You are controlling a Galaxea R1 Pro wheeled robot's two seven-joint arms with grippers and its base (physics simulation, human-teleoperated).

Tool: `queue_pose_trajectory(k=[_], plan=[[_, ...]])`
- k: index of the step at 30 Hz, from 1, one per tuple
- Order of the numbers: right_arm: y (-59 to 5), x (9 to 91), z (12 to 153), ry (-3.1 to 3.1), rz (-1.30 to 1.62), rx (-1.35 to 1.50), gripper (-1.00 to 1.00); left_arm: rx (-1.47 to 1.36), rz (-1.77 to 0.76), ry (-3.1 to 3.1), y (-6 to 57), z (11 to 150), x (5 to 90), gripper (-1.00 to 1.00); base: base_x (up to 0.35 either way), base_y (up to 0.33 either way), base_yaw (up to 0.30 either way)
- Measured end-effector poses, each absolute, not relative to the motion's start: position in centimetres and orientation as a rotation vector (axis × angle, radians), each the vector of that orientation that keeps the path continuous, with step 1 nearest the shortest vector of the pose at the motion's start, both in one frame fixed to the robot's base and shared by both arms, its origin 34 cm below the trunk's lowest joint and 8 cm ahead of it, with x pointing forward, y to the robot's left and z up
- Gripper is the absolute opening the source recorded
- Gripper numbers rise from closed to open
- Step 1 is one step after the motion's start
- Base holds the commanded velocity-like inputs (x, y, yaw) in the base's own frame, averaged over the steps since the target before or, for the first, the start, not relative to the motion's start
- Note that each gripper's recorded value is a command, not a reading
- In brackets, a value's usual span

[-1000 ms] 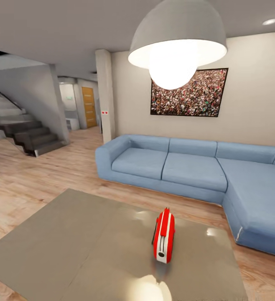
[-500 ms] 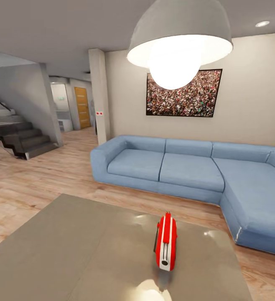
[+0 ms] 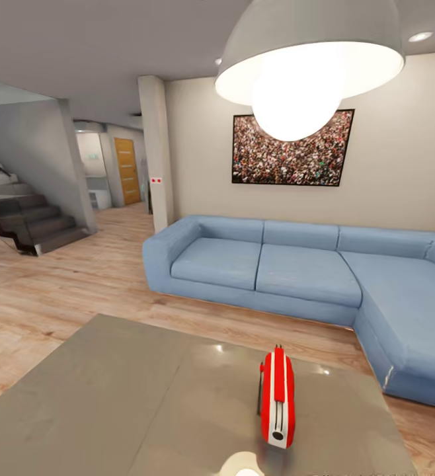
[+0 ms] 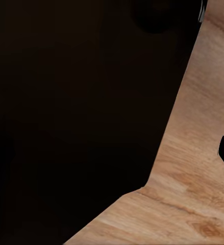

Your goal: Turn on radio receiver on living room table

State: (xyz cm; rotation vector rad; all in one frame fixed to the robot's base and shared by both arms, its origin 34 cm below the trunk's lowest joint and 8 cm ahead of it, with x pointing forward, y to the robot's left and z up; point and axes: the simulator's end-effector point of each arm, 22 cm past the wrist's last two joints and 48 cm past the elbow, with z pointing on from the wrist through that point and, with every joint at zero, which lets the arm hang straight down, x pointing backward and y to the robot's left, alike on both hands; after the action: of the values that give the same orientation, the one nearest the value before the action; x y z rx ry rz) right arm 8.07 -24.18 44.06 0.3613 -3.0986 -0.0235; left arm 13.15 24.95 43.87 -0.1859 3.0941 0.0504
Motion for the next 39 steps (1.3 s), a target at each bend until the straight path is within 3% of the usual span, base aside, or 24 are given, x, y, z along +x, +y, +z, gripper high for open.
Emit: queue_pose_trajectory(k=[39], plan=[[-24.10, 8.75, 43.96, -3.115, -0.027, 0.370, 1.00, -0.185, 0.050, 3.076, 24.98, 43.87, 13.86, 1.00, 0.001, 0.000, -0.243]])
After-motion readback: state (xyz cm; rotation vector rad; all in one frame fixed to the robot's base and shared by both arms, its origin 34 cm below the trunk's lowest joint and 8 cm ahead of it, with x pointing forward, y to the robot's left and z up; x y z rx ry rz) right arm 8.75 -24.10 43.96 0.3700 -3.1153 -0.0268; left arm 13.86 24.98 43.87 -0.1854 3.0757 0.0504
